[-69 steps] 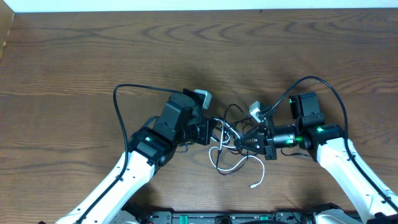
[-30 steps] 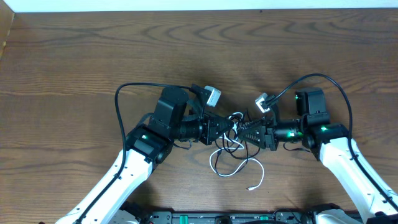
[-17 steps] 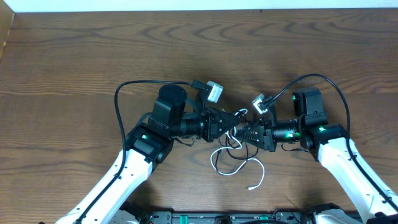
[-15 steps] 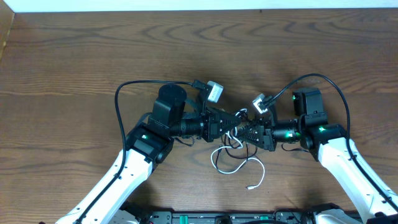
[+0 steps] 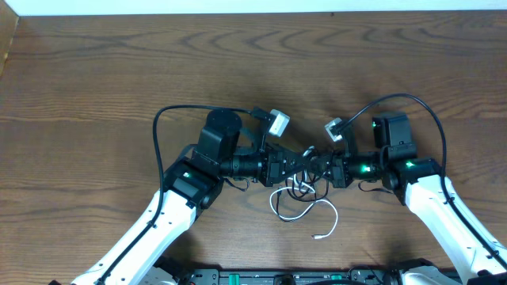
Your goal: Untangle cables
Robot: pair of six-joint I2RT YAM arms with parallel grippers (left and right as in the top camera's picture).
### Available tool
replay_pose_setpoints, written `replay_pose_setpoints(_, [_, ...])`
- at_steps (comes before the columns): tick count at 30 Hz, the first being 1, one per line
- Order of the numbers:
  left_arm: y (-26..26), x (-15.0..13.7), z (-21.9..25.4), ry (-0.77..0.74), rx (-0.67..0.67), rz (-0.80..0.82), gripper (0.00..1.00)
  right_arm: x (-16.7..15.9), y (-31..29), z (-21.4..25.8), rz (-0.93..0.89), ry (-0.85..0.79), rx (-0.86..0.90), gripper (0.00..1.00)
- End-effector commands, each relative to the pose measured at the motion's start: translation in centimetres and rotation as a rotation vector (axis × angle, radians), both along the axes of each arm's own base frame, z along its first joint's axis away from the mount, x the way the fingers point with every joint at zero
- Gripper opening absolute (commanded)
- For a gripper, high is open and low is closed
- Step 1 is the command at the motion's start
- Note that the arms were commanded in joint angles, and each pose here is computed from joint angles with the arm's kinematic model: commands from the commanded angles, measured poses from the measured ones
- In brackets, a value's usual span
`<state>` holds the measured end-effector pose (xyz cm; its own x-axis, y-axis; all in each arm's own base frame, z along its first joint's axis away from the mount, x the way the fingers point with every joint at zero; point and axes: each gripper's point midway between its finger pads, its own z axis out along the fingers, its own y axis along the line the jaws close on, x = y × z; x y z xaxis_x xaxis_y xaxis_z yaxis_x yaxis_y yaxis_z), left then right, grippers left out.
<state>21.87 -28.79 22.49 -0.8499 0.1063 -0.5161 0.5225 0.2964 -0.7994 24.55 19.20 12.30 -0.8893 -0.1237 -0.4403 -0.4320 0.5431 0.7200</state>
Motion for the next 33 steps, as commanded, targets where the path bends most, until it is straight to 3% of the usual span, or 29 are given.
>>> replay_pose_setpoints(1, [0.1,0.0,-1.0,-0.009,0.033,-0.003,0.08,2.1,-6.7,-5.3,-0.422,0.162,-0.394,0.01])
replay_pose_setpoints(6, [0.6,-0.4,-2.2,-0.026,0.082,-0.018,0.08,0.6,-13.4,-7.7,-0.653,0.224,-0.737,0.01])
replay_pose_setpoints(13, [1.7,0.4,-4.4,-0.015,0.194,0.061,0.08,-0.3,-17.8,-8.0,-0.791,0.262,-0.89,0.01])
replay_pose_setpoints(25, [2.1,1.0,-4.8,-0.031,0.222,0.09,0.08,-0.5,-21.2,-8.0,-0.963,0.356,-0.859,0.01])
replay_pose_setpoints(30, [4.9,3.8,-7.5,-0.06,0.411,0.29,0.09,0.5,-19.6,-7.9,-0.863,0.315,-0.781,0.01])
replay_pose_setpoints(33, [7.4,5.2,-8.9,-0.08,0.541,0.417,0.17,1.5,-17.7,-7.6,-0.739,0.257,-0.704,0.01])
